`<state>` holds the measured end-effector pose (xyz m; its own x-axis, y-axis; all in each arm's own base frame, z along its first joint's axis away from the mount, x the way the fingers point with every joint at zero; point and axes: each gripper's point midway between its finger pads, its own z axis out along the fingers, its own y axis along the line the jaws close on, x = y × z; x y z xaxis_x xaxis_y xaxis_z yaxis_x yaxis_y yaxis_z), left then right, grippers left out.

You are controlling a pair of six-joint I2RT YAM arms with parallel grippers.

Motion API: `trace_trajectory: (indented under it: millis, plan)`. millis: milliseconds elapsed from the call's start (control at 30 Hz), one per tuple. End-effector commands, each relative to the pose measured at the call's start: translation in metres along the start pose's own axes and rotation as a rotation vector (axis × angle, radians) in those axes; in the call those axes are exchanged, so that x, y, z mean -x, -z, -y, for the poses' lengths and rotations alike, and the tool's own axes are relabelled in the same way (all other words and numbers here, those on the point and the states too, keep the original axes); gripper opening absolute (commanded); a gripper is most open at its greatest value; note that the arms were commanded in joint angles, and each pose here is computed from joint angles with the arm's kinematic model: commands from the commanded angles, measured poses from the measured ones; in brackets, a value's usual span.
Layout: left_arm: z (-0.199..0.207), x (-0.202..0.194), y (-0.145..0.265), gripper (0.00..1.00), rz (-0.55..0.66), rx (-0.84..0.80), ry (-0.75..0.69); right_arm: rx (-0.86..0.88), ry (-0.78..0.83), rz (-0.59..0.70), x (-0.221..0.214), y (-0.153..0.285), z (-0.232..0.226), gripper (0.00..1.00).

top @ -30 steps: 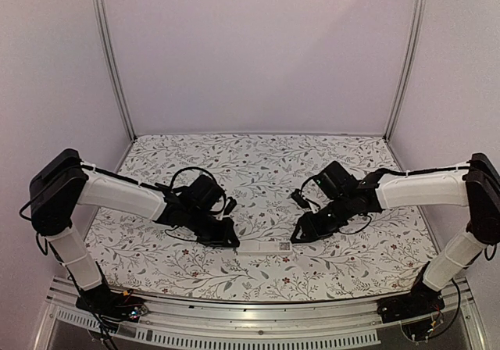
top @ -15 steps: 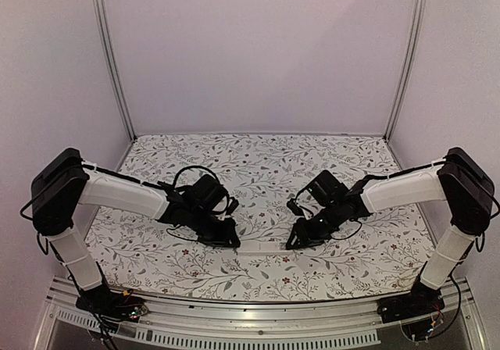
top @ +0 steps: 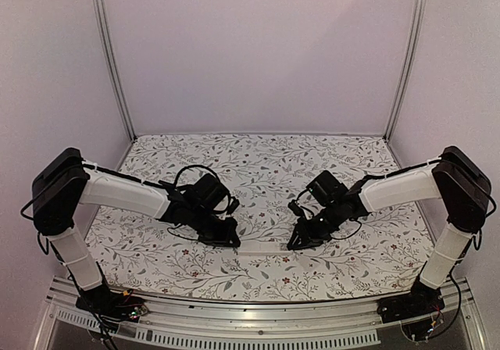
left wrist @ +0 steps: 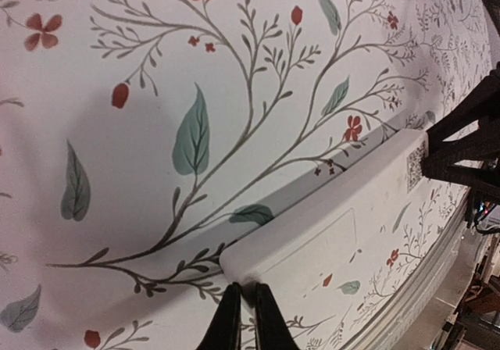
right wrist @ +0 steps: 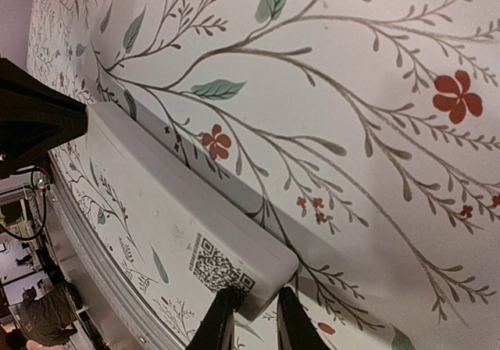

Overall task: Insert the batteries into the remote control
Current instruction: Press the battery cover on the remote control.

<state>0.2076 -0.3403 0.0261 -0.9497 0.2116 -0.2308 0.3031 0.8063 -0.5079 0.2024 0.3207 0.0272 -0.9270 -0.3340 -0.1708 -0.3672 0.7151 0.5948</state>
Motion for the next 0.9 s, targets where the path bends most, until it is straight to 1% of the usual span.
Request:
trace_trajectory:
  millis: [0,300,567,700,867]
  plan:
    - [0.024,-0.026,-0.021,0.06,-0.089,-0.067,-0.051,0.067,0.045,0.015,0.011,-0.010,-0.018,0.18]
    - [0.048,-0.037,-0.035,0.05,-0.118,-0.154,-0.063,0.104,0.067,0.017,0.013,-0.017,-0.032,0.17]
    - [0.070,-0.034,-0.031,0.05,-0.095,-0.249,-0.076,0.123,0.074,0.032,0.021,-0.017,-0.038,0.17]
    - [0.084,-0.039,-0.033,0.06,-0.106,-0.277,-0.100,0.155,0.073,0.043,0.026,-0.018,-0.045,0.17]
    - [0.097,-0.042,-0.040,0.06,-0.118,-0.327,-0.096,0.160,0.080,0.046,0.027,-0.017,-0.049,0.17]
